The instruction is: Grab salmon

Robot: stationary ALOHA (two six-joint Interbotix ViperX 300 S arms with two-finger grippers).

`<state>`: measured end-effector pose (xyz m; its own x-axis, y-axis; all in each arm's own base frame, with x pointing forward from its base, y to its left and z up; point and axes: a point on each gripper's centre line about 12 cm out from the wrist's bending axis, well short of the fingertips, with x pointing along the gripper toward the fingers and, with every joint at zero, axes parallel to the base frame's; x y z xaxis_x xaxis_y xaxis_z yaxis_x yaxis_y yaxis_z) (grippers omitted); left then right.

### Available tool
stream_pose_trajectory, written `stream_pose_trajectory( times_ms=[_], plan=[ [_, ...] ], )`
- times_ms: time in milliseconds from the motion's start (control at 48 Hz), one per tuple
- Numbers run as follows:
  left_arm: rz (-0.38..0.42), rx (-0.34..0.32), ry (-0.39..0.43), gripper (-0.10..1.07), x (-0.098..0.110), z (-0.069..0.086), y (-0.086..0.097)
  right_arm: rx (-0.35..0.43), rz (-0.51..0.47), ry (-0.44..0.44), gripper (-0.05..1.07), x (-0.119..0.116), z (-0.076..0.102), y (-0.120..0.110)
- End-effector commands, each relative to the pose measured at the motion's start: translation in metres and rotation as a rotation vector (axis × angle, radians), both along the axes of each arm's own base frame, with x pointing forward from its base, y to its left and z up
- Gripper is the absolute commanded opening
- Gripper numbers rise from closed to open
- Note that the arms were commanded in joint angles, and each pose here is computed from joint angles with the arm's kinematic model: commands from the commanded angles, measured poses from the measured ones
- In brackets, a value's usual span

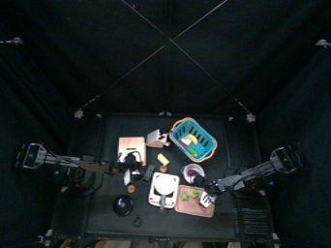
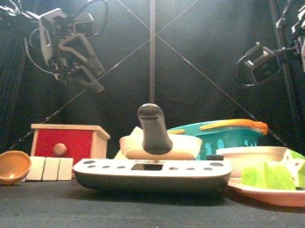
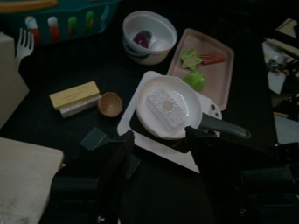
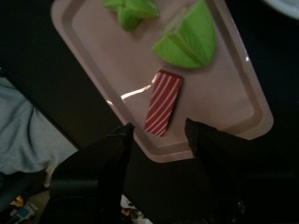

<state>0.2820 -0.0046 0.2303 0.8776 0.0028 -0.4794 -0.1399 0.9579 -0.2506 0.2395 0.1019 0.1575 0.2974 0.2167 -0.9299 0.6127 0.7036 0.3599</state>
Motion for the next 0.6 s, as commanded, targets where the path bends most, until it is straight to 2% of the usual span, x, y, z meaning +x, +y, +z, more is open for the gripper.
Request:
stream_pose_trajectory(
  times_ms=[0, 62, 167, 312, 583],
  plan=[
    [-0.015, 0.013, -0.035, 0.87, -0.002, 0.006, 0.000, 0.001, -0.046, 0.039, 0.85, 0.005, 0.003, 0.005],
    [-0.011, 0.017, -0.032, 0.87, -0.003, 0.004, 0.002, -0.021, -0.062, 0.063, 0.85, 0.005, 0.003, 0.008],
    [-0.016, 0.039, -0.029, 0.87, -0.004, 0.003, 0.004, -0.067, -0.092, 0.042, 0.85, 0.015, 0.006, 0.014],
    [-0.037, 0.063, -0.026, 0.87, -0.006, -0.001, 0.003, -0.149, -0.135, 0.039, 0.85, 0.023, -0.001, 0.022],
    [-0.073, 0.024, -0.012, 0.87, -0.019, -0.024, -0.004, -0.200, -0.193, 0.094, 0.85, 0.018, -0.022, 0.032]
  ],
)
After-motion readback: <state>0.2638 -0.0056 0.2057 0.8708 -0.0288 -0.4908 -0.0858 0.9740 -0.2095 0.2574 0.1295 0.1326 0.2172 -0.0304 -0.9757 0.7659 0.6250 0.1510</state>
